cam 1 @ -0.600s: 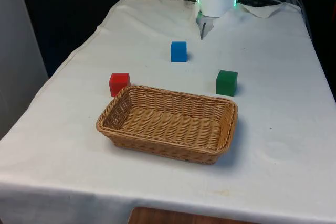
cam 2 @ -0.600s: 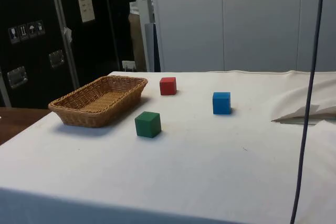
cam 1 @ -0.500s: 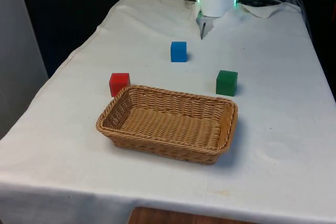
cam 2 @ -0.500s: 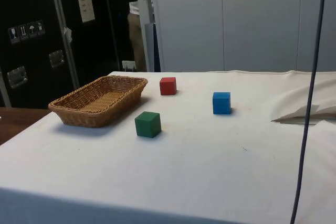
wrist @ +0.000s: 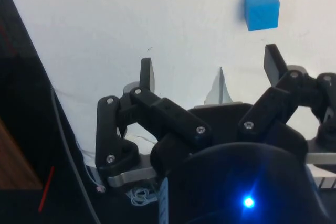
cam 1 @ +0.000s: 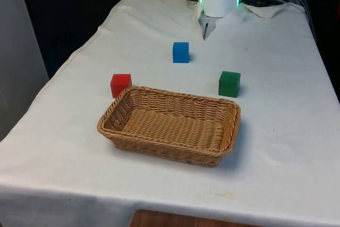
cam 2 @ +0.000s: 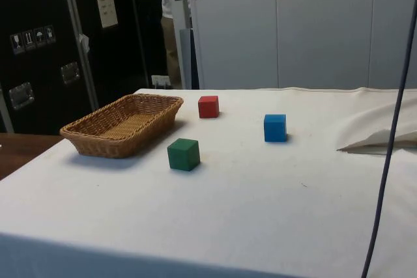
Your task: Pick up the blue cube and place it into the basket.
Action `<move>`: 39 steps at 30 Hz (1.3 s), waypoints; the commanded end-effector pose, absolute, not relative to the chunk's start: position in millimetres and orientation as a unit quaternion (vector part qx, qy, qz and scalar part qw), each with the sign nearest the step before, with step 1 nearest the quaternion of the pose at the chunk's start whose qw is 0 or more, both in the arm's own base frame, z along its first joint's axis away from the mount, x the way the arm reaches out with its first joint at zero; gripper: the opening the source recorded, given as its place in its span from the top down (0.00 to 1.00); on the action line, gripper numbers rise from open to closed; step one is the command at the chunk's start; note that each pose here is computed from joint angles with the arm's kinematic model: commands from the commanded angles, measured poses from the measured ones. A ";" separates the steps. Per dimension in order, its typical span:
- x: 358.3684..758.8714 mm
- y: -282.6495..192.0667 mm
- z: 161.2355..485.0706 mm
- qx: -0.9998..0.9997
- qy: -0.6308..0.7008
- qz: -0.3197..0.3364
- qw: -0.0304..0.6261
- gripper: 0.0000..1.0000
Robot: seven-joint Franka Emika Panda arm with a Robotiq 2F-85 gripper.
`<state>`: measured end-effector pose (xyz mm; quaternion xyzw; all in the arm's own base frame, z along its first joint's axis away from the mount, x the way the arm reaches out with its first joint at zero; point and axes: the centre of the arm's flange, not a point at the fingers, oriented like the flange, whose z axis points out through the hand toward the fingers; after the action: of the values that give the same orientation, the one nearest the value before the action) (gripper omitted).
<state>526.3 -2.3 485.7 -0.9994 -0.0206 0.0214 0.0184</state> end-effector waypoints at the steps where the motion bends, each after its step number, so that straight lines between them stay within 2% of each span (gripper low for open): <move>1: 522.5 -2.7 486.4 -0.999 -0.022 0.013 0.020 0.00; 23: 488.0 -13.6 469.2 -0.998 -0.054 -0.013 0.030 0.00; 39: 461.1 -31.9 442.2 -0.996 -0.087 -0.017 0.029 0.00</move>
<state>463.0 -31.2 442.4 -0.9958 -0.0850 -0.0122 0.0325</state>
